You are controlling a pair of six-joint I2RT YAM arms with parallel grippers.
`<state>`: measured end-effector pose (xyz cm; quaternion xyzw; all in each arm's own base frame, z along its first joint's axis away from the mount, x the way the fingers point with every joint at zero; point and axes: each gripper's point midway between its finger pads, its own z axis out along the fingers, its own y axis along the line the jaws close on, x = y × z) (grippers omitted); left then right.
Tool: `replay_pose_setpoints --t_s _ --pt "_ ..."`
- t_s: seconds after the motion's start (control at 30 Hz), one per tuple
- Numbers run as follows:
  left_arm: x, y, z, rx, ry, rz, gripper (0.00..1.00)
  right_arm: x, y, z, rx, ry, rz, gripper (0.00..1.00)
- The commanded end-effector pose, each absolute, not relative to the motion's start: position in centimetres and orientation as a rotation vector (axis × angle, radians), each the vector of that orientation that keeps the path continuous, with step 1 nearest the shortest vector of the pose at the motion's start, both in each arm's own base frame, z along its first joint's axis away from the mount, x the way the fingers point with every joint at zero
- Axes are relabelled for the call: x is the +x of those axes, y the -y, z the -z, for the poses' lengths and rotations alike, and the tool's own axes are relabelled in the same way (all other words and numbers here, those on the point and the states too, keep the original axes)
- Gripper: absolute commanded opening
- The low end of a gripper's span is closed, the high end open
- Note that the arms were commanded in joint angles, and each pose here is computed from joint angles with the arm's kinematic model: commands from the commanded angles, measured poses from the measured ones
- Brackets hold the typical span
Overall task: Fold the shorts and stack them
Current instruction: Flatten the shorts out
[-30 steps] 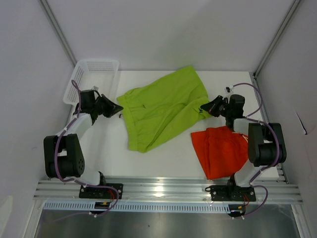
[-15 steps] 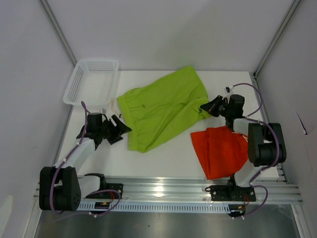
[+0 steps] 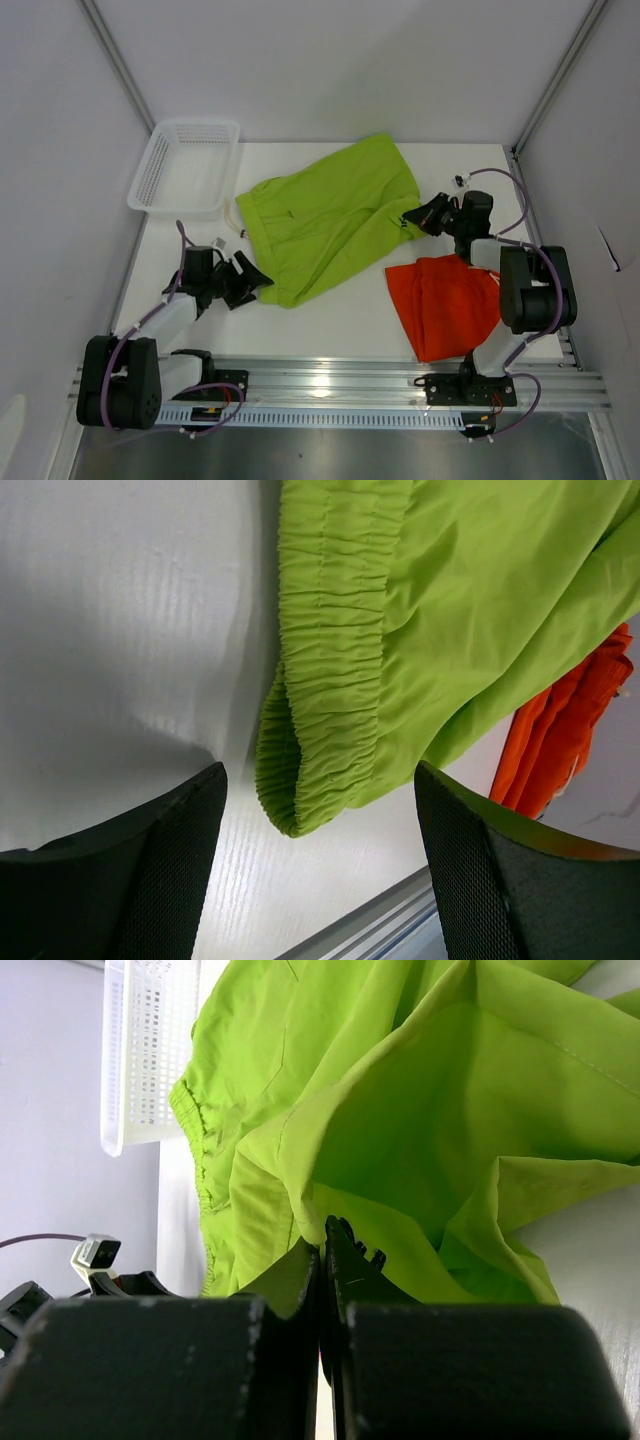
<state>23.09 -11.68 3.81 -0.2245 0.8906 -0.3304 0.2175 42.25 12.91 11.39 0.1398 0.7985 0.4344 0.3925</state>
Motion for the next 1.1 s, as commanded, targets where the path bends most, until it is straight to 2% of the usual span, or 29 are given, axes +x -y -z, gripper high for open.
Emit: replay_pose_setpoints --t_s 0.0,0.2,0.57,0.87,0.93,0.97,1.07 --pt "23.9 12.5 -5.3 -0.521 -2.394 0.975 0.78 42.8 -13.2 -12.4 0.308 -1.981 -1.121 0.00" --pt "24.1 12.4 -6.1 -0.473 -2.347 0.951 0.78 42.9 -13.2 -12.3 0.310 -1.981 -1.129 0.00" --pt "24.0 14.8 -5.1 -0.404 -2.363 1.096 0.77 42.8 -13.4 -12.0 0.314 -1.990 -1.144 0.00" --pt "24.3 16.0 -6.2 -0.328 -2.284 1.180 0.75 42.9 -13.5 -11.8 0.316 -1.992 -1.156 0.00" --pt "24.3 16.3 -6.3 -0.316 -2.275 1.197 0.64 42.9 -13.5 -11.9 0.314 -1.990 -1.157 0.00" --pt "24.4 16.4 -6.5 -0.303 -2.267 1.205 0.55 42.9 -13.5 -11.8 0.314 -1.992 -1.159 0.00" --pt "24.2 16.8 -6.2 -0.285 -2.273 1.236 0.49 42.9 -13.5 -11.8 0.314 -1.992 -1.161 0.00"
